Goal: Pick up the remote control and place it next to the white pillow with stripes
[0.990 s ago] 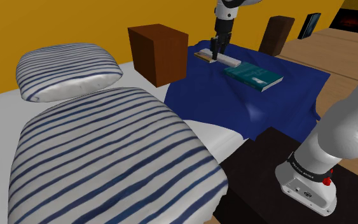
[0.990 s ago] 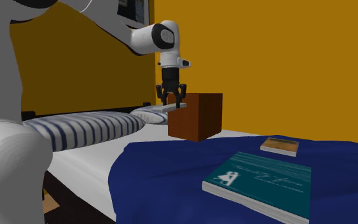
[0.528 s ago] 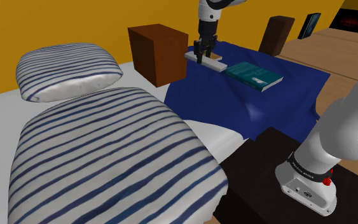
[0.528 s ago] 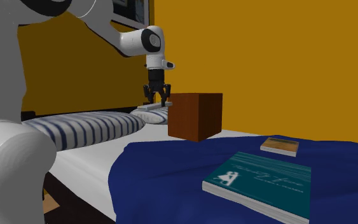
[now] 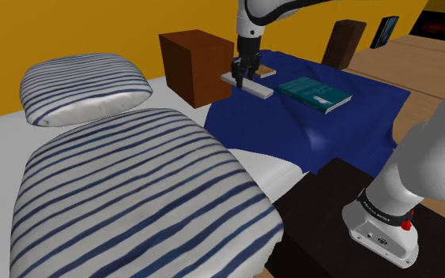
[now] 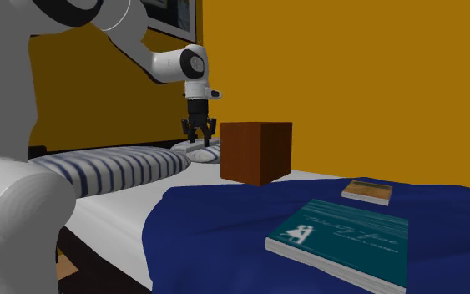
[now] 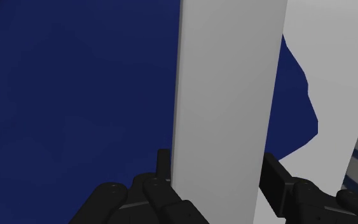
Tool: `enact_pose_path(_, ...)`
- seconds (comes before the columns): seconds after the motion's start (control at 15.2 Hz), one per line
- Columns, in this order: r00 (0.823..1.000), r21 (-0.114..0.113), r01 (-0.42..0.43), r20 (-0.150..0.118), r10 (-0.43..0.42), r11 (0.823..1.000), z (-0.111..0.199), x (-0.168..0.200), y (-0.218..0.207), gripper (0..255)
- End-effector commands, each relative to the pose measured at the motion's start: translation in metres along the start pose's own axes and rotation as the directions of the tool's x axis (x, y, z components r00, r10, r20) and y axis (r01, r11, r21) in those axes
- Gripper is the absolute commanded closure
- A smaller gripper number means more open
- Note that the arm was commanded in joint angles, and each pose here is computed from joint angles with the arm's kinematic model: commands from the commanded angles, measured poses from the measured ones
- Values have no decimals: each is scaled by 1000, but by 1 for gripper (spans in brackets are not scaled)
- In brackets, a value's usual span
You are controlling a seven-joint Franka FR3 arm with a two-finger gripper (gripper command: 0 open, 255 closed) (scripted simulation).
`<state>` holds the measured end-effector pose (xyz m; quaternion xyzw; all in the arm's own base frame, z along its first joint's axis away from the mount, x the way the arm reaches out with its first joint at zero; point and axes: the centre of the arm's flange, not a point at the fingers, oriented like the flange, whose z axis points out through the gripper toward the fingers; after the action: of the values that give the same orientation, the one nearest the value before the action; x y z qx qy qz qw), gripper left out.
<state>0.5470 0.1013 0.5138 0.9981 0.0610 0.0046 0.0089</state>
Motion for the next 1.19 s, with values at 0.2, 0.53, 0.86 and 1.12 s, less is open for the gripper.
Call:
enact_pose_path(0.2, 1000, 0, 0, -1, 0, 1000, 26, 0, 0, 255)
enact_pose_path(0.53, 1000, 0, 0, -1, 0, 1000, 53, 0, -1, 255)
enact_pose_path(0.86, 1000, 0, 0, -1, 0, 1000, 79, 0, -1, 255)
enact_pose_path(1.12, 1000, 0, 0, -1, 0, 1000, 100, 0, -2, 255)
